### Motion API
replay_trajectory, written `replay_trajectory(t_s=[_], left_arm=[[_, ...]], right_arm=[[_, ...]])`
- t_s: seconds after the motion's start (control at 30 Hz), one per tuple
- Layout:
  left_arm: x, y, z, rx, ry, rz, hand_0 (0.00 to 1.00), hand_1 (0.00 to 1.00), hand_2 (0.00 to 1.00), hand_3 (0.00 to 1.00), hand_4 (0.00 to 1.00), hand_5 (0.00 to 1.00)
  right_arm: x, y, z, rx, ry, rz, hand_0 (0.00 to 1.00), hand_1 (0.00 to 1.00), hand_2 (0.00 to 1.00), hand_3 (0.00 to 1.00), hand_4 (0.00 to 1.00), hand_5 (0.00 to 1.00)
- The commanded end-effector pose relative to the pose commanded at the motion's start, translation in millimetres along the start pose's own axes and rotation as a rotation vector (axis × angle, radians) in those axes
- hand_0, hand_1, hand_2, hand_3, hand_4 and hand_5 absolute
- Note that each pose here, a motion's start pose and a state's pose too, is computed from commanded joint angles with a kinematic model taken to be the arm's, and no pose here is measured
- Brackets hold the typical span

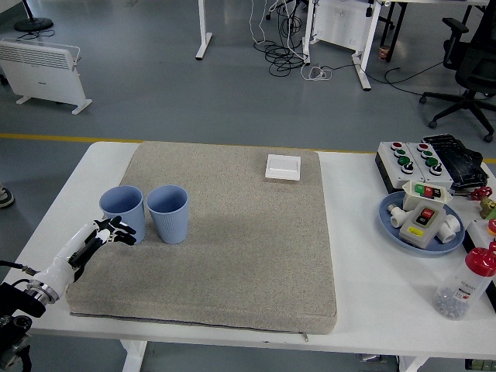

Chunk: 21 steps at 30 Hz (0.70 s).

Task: Push cup pick cup insert cup

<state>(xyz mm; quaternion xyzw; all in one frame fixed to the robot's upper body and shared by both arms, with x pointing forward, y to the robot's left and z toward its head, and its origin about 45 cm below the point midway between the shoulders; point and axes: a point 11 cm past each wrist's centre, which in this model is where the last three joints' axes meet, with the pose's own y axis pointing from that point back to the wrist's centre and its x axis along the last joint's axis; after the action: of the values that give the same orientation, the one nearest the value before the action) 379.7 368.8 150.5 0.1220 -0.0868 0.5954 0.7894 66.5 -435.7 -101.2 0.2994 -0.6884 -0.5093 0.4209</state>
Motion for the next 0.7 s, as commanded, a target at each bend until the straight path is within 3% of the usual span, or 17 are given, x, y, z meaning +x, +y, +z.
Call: replay_trajectory(t_s=[0.7], left_arm=[[-4.6,-16.2,-2.4,0.01,0.034,0.001,0.751,0.567,0.528,0.51,0.574,0.998]], right_arm=[[1.7,-0.9,5,-0.01,0.003,0.004,0.724,0.648,0.644,0.574,0.12,0.466]])
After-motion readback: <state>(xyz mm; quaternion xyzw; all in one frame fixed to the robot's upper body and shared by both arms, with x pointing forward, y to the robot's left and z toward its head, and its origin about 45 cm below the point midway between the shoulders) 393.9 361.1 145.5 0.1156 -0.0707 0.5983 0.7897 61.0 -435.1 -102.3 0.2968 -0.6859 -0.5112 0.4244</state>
